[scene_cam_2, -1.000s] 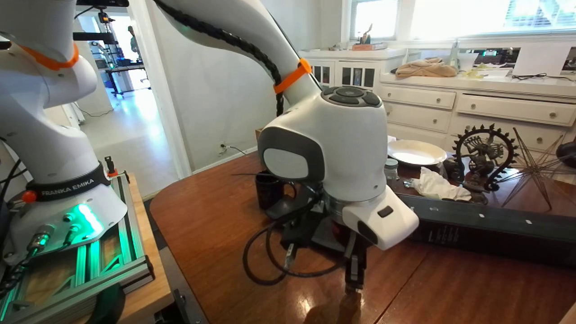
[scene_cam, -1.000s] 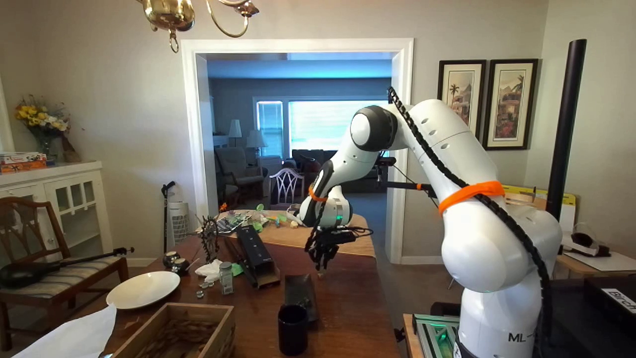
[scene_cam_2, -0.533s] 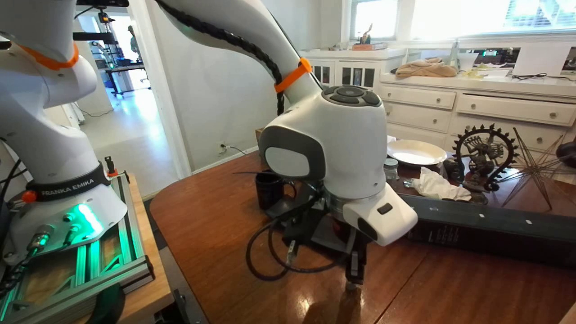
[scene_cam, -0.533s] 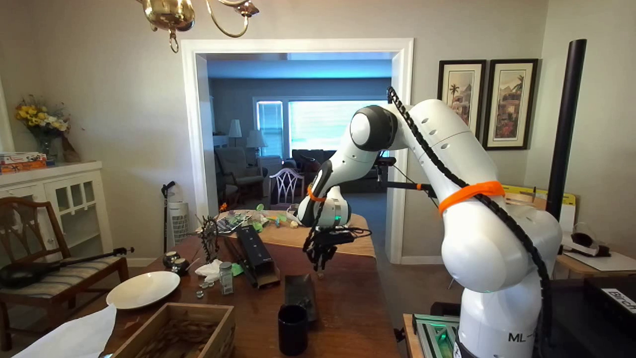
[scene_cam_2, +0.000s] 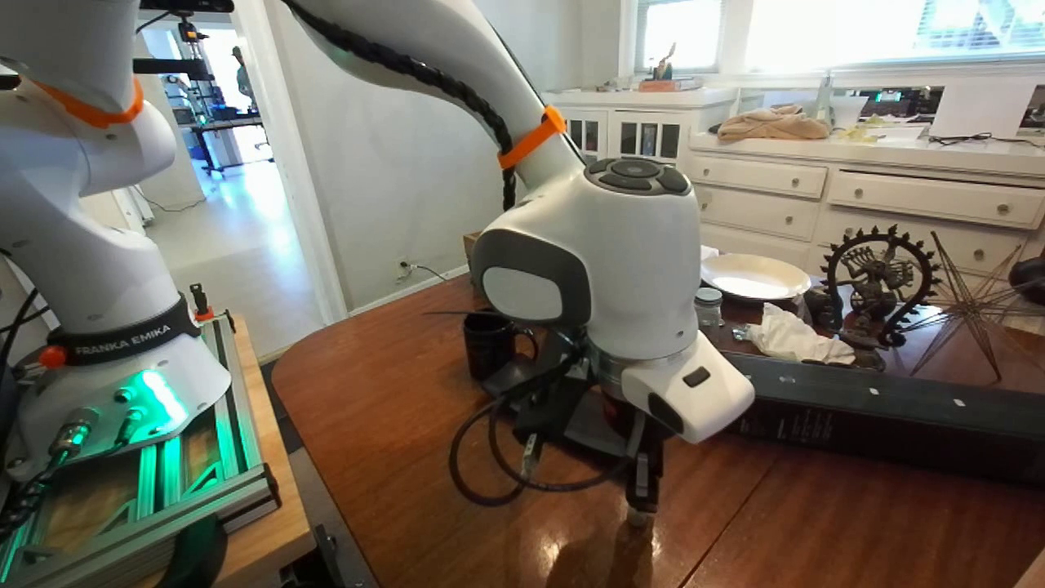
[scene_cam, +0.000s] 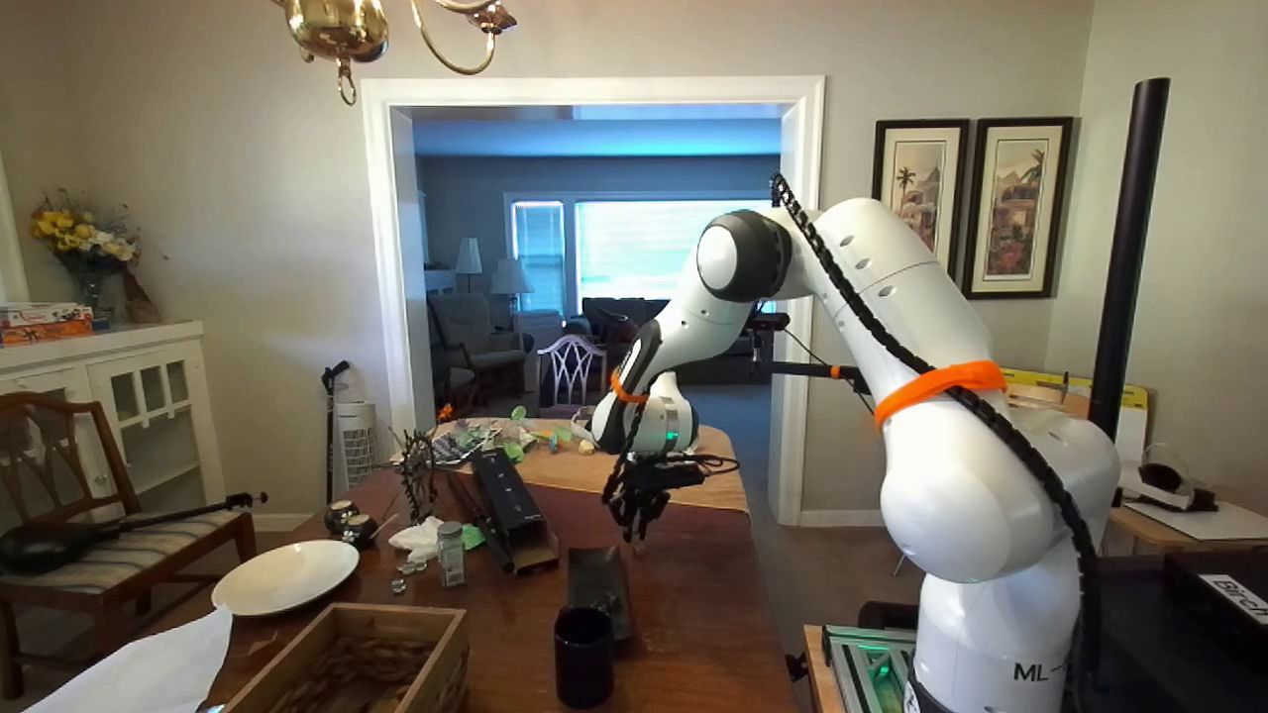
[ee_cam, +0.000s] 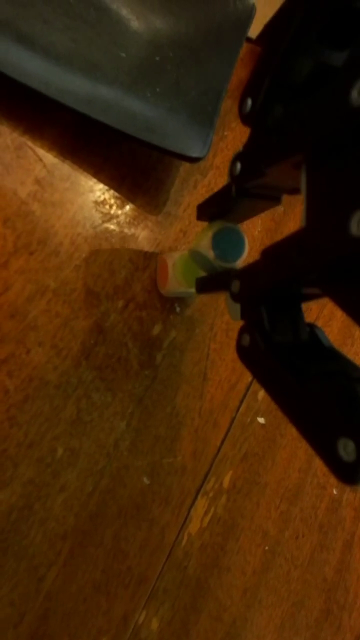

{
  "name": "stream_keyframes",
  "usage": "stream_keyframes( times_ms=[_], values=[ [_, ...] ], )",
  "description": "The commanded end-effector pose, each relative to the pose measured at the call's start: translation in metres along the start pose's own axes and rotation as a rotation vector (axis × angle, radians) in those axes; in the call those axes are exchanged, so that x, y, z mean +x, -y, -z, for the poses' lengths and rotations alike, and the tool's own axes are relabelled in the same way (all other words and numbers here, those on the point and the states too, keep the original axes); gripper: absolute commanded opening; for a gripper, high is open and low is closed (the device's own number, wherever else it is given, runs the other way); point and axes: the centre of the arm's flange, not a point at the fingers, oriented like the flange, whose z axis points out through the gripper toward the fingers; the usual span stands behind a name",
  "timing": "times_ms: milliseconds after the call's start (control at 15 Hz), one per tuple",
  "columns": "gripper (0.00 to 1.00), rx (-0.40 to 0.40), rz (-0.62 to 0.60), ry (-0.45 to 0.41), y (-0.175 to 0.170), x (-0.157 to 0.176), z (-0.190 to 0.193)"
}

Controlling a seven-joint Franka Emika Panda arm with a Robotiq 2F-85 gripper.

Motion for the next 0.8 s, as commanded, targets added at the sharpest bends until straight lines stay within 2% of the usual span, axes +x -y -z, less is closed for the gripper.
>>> stream_keyframes(
  times_ms=[0, 733],
  values=[
    [0.08, 0.002, -0.003, 0.003, 0.0015, -0.0033, -0.0064],
    [0.08, -0.002, 0.0, 0.01, -0.0003, -0.0045, -0.008]
  ],
)
